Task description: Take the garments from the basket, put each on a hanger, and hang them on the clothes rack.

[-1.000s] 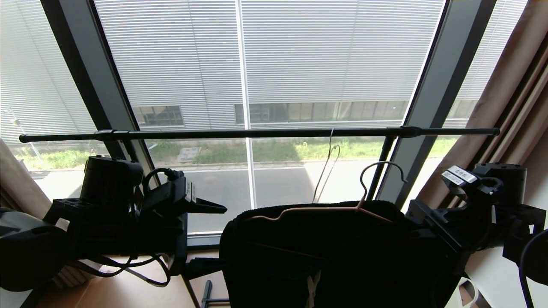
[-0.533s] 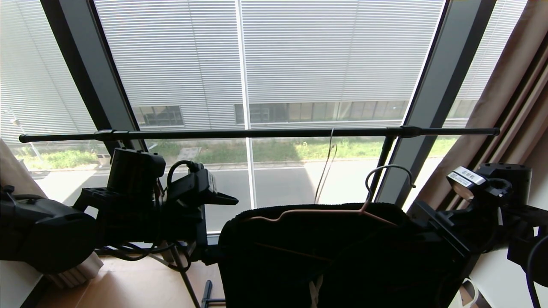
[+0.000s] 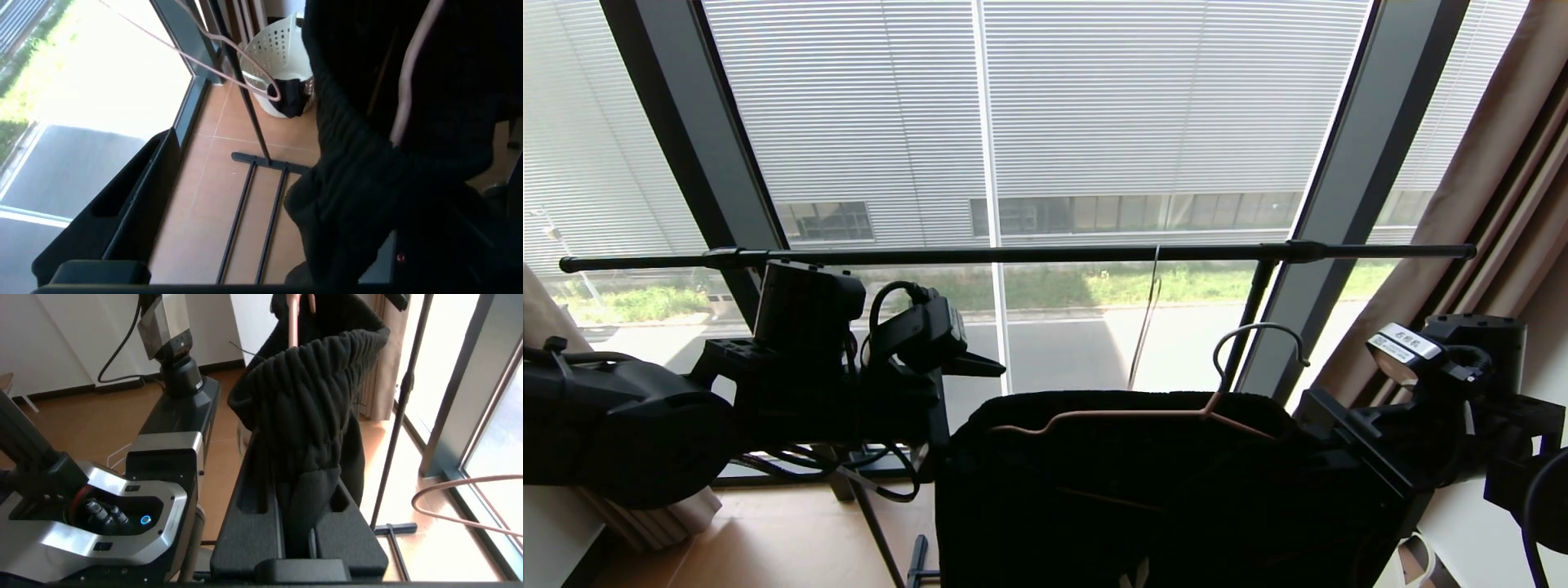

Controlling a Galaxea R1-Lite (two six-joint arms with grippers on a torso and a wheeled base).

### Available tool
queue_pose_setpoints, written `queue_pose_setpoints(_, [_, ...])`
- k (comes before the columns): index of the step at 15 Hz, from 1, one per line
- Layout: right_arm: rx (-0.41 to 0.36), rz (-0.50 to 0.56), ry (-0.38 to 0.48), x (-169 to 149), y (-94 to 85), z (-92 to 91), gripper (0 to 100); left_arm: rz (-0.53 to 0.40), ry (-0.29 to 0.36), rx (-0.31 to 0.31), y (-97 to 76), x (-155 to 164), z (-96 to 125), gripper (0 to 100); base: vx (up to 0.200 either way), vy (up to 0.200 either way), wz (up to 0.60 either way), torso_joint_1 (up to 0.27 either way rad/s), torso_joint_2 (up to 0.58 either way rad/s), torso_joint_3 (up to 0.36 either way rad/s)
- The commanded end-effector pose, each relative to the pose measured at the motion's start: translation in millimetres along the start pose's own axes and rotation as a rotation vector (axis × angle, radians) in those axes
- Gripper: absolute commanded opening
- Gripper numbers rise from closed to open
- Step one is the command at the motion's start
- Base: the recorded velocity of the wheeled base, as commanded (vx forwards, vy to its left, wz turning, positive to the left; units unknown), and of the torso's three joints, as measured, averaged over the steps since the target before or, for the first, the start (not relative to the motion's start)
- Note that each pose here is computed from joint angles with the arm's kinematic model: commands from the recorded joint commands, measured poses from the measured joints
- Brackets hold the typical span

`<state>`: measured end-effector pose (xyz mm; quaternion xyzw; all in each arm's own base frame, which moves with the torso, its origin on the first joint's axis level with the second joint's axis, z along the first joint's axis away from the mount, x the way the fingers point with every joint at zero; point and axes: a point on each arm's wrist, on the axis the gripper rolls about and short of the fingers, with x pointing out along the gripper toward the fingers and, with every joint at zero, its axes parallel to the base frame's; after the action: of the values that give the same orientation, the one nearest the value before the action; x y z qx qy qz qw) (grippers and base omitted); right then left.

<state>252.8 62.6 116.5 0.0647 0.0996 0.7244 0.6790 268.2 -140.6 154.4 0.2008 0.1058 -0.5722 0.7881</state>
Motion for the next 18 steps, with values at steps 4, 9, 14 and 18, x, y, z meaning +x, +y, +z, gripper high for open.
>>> queue_pose_setpoints(4, [0.013, 0.018, 0.008, 7, -3.6, -3.2, 0, -0.032, -0.014, -0.011, -8.0, 8, 10, 100, 0.000, 0.000, 0.00, 0.000, 0.00, 0.000])
queue_pose_setpoints(9, [0.012, 0.021, 0.012, 10, -3.8, -2.9, 0, -0.061, 0.001, 0.007, -19.3, 24, 15, 100, 0.000, 0.000, 0.00, 0.000, 0.00, 0.000])
queue_pose_setpoints(14, [0.014, 0.021, 0.012, 10, -3.8, -2.9, 0, -0.073, 0.013, 0.003, -21.7, 28, 12, 0, 0.000, 0.000, 0.00, 0.000, 0.00, 0.000])
queue_pose_setpoints(18, [0.011, 0.020, 0.012, 10, -4.9, -2.5, 0, -0.069, 0.005, 0.009, -21.2, 27, 14, 0, 0.000, 0.000, 0.00, 0.000, 0.00, 0.000])
